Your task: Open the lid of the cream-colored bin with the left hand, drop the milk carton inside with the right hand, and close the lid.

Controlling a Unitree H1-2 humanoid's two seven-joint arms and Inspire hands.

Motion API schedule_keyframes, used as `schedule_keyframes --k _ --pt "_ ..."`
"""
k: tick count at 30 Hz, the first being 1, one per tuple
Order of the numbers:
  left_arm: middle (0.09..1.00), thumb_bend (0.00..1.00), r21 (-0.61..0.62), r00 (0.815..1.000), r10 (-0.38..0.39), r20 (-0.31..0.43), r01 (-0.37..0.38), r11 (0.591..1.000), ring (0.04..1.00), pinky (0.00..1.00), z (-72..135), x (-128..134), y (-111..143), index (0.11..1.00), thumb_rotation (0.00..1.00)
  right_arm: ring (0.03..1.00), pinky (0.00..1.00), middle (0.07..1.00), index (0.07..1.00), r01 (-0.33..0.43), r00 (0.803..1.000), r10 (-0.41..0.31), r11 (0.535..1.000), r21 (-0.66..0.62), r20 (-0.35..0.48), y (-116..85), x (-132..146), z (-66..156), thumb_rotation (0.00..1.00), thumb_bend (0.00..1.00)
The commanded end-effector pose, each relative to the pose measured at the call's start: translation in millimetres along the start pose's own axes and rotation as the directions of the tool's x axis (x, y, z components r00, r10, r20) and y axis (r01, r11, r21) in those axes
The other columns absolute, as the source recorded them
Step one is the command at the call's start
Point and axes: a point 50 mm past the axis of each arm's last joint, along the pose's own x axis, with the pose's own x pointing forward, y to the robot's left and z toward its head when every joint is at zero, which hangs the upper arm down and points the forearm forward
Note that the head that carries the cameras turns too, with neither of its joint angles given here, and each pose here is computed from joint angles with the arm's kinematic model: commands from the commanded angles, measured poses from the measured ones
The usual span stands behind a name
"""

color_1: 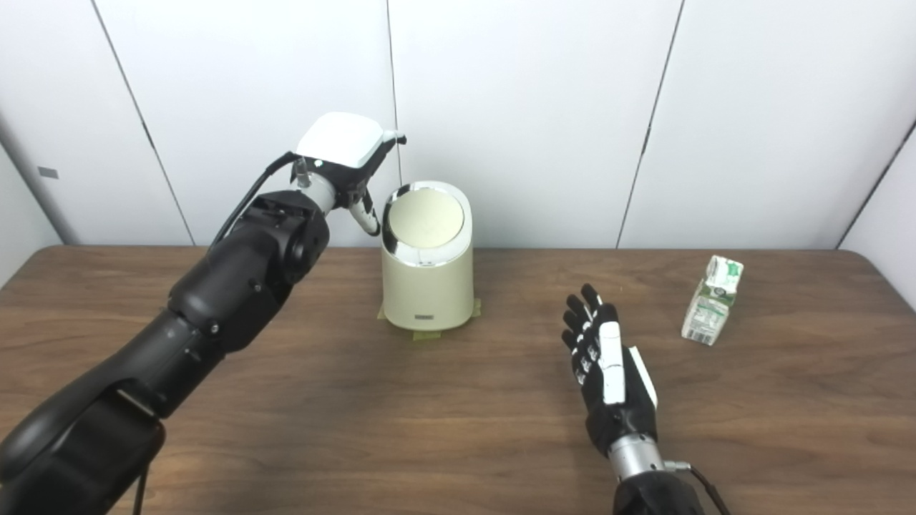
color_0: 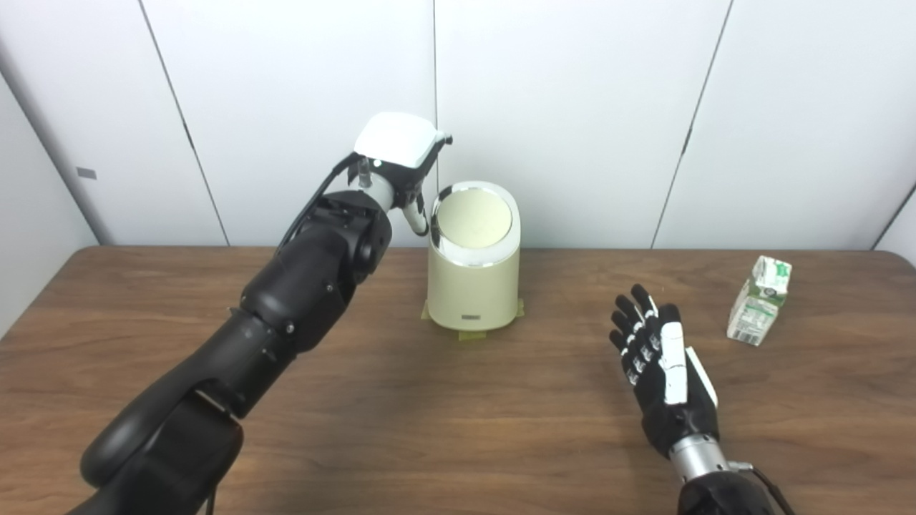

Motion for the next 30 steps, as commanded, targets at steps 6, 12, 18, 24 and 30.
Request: schedule_keyframes --k 6,12,18,24,30 --pt "0.895 0.98 0.0 0.994 0.104 0.026 -0.104 0.995 0.875 0.77 10.5 9.9 35.9 0.904 0.12 0.971 0.97 0.968 1.0 -0.032 0.995 0.032 0.999 -0.004 0.098 5.3 10.1 17.0 1.0 0.66" --pt "0.868 0.98 0.011 0.993 0.12 0.013 -0.12 0.993 0.832 0.65 2.1 11.0 39.4 0.899 0.06 0.97 0.98 0.968 1.0 -0.032 0.995 0.031 1.0 -0.001 0.097 5.5 12.4 15.9 1.0 0.67" --pt "0.866 0.94 0.039 0.99 0.142 -0.008 -0.141 0.989 0.842 0.7 -6.5 7.5 44.1 0.896 0.01 0.972 0.98 0.967 1.0 -0.036 0.995 0.035 0.999 0.0 0.098 5.9 10.6 15.4 1.0 0.67" --pt "0.853 0.91 0.111 0.976 0.21 -0.052 -0.203 0.973 0.856 0.8 -20.4 7.3 58.7 0.895 0.0 0.97 0.97 0.966 1.0 -0.021 0.995 0.021 1.0 0.007 0.094 7.2 9.8 15.0 1.0 0.66" --pt "0.851 0.95 0.122 0.973 0.222 -0.065 -0.213 0.969 0.842 0.76 -23.4 11.2 76.2 0.875 0.0 0.974 0.98 0.967 1.0 -0.022 0.995 0.022 1.0 0.0 0.097 7.2 9.4 15.6 1.0 0.65"
